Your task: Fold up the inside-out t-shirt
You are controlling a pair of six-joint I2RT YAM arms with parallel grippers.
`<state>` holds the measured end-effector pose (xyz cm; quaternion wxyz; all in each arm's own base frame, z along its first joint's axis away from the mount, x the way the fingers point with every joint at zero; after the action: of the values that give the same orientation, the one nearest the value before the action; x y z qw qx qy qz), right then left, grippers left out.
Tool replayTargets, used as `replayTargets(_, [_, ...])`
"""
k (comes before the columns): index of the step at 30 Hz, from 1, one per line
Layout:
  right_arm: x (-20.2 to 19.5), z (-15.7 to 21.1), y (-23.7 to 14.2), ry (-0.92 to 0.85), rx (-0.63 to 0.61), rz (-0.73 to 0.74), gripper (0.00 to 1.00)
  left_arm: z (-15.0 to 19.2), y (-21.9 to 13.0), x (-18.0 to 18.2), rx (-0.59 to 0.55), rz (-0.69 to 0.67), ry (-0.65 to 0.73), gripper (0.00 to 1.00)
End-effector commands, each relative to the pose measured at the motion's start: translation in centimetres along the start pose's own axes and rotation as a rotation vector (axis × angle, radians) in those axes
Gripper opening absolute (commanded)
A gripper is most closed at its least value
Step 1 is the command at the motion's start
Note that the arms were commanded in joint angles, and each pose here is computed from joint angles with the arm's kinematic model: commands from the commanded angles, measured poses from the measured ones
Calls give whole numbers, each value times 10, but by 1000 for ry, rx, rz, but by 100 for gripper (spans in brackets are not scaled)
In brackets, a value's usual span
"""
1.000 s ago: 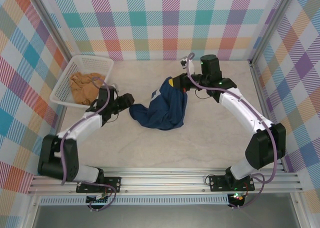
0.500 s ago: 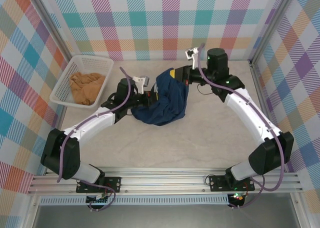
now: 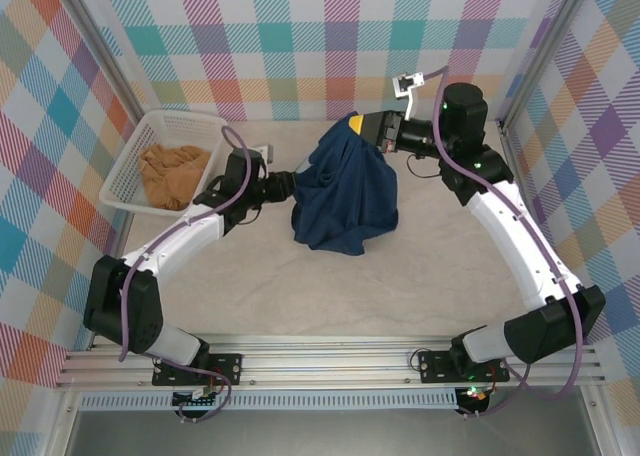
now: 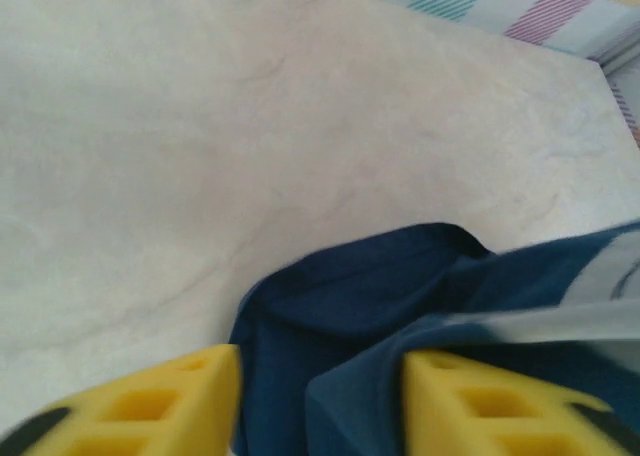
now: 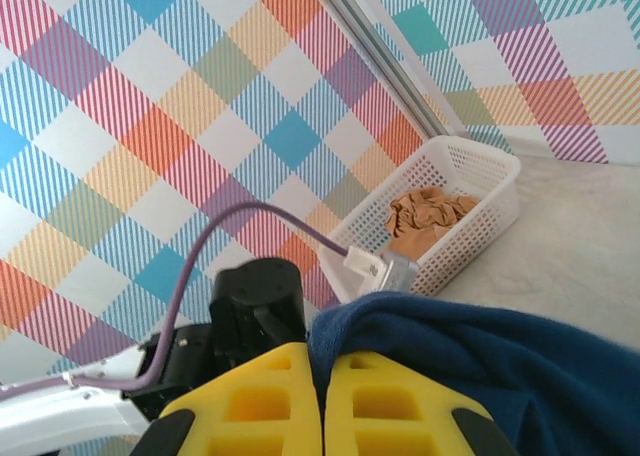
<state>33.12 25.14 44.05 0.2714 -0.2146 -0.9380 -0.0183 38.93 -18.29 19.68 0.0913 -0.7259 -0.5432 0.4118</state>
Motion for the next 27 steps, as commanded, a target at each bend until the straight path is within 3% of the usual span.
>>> replayTargets(1, [-4,0,8,72,-22,-43,0,5,-40,-19,-65,121,40,62])
replayTargets(4, [-14,6,13,112,-13,-25,0,9,-75,-52,-135,303,84,69])
replayTargets(6, [-16,8,15,119,-8,-25,0,16,-92,-76,-125,415,142,68])
replayTargets(11, [-19,13,18,132,7,-24,0,32,-97,-114,-50,548,262,61])
replayTargets(20, [-17,14,21,134,14,-33,0,18,-64,-128,-20,518,296,58])
replayTargets(27, [-16,17,19,131,18,-28,0,15,-48,-132,5,503,307,29])
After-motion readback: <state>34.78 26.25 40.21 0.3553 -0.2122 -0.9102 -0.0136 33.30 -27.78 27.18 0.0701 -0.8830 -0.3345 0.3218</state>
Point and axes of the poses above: each hand's point on the last joint's axis, 136 mm out from that joint toward the fingers, its own y axis out along the fingers, its own x axis along the line the jaws close on, z = x × y, the point moved 1 cm from there along -y, back along the fingers, and after that the axes turned 8 degrees about -y, right-handed, at the moved point
